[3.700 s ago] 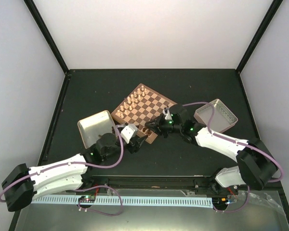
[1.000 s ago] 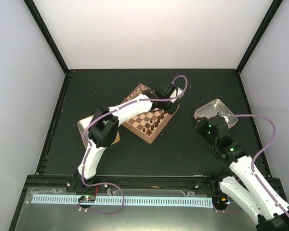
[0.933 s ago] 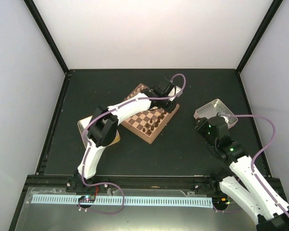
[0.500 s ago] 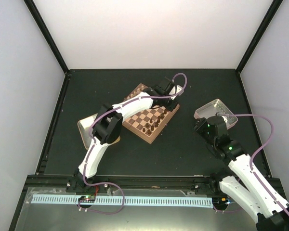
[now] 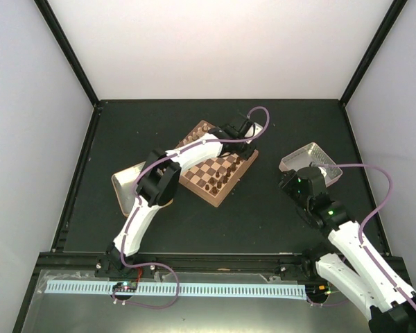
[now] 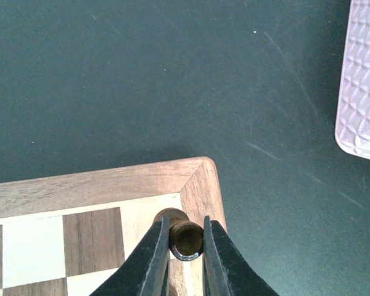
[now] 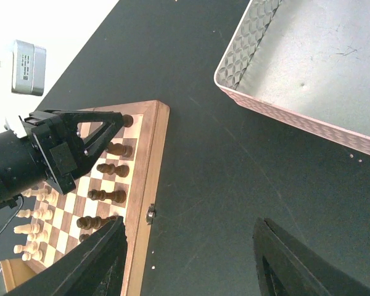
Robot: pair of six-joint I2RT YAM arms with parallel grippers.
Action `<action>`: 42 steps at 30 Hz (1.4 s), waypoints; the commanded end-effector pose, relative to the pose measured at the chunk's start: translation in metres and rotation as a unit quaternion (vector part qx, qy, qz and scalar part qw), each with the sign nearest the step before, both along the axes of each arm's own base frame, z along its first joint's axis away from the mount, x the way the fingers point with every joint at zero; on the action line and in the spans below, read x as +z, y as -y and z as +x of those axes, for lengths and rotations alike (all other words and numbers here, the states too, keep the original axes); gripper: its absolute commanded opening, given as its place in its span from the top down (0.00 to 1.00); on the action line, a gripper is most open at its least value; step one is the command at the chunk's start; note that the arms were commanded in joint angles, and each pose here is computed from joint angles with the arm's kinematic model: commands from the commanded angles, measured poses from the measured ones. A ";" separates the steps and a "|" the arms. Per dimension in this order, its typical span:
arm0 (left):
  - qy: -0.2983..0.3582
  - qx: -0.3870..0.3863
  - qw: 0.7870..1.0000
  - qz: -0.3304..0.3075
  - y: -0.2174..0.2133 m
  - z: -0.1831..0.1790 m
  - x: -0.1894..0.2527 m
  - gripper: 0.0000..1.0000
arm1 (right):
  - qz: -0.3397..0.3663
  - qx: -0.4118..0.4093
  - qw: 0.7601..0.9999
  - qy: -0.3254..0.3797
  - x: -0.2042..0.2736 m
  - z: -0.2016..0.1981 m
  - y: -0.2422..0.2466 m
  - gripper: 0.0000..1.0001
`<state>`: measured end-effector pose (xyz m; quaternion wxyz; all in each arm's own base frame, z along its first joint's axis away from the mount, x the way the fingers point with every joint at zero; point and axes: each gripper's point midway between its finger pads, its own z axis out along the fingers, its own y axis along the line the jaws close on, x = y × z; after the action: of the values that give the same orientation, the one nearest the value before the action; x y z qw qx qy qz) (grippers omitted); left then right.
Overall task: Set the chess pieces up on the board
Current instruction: Place the chess piece on the chessboard.
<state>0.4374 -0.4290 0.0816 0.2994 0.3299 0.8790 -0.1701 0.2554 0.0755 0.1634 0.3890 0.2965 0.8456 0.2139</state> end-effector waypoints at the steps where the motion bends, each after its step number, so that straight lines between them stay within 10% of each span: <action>1: 0.015 0.019 1.000 -0.003 0.003 0.016 0.000 0.95 | -0.009 -0.001 1.000 0.006 0.002 0.002 0.003 0.43; 42: 0.015 0.048 0.998 -0.041 -0.008 0.021 0.049 0.61 | -0.005 0.012 1.000 0.011 0.008 0.002 -0.002 0.43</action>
<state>0.4527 -0.4194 0.0678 0.2945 0.2928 0.8957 -0.1590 0.2550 0.0784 0.1609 0.3836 0.2853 0.8520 0.2136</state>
